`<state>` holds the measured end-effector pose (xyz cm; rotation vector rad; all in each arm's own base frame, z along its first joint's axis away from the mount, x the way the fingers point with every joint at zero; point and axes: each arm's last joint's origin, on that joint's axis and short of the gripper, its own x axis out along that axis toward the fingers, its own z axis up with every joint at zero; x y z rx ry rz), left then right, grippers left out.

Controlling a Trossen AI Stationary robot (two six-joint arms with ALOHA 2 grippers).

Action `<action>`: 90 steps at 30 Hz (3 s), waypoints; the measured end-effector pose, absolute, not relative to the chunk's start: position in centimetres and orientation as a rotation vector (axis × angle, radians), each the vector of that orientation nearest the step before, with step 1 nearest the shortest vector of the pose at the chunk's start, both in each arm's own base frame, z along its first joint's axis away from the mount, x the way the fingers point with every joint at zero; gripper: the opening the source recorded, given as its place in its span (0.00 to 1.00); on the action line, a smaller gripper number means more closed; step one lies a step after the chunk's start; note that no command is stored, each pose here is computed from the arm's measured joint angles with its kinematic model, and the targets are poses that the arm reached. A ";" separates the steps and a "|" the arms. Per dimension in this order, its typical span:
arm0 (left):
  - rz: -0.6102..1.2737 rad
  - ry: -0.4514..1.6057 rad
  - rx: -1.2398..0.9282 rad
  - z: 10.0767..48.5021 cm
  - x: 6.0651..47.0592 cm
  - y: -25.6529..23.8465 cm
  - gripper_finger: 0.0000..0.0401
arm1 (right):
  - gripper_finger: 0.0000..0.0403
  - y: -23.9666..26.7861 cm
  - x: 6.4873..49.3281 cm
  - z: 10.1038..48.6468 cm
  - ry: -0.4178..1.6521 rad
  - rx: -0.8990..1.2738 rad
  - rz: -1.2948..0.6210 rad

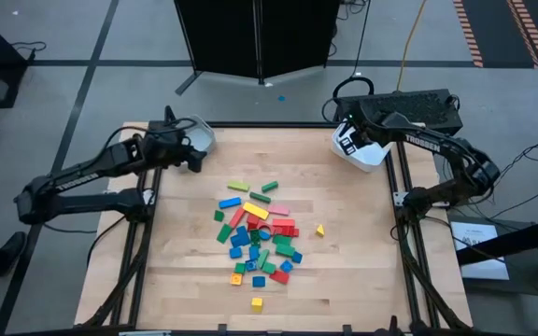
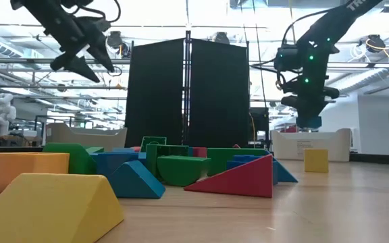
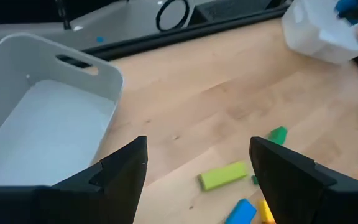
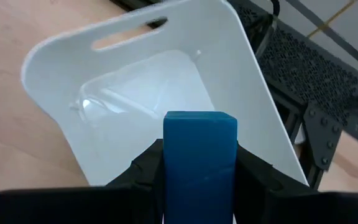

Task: Sort blocks by size
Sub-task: Put the rectangular blue block into the white bin, then adjust the gray bin on the table

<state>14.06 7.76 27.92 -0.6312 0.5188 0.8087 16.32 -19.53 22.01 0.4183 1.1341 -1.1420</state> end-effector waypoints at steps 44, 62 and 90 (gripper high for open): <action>1.047 0.565 -0.743 16.6 21.7 19.8 0.70 | 0.60 -19.9 16.7 22.3 1.084 0.395 -1.081; 0.880 0.676 -0.768 24.9 21.6 17.1 0.70 | 0.60 -20.0 17.6 22.5 0.953 0.527 -0.954; 0.599 0.915 -0.794 21.1 19.1 7.2 0.70 | 0.60 -19.8 18.7 22.8 0.869 0.518 -0.927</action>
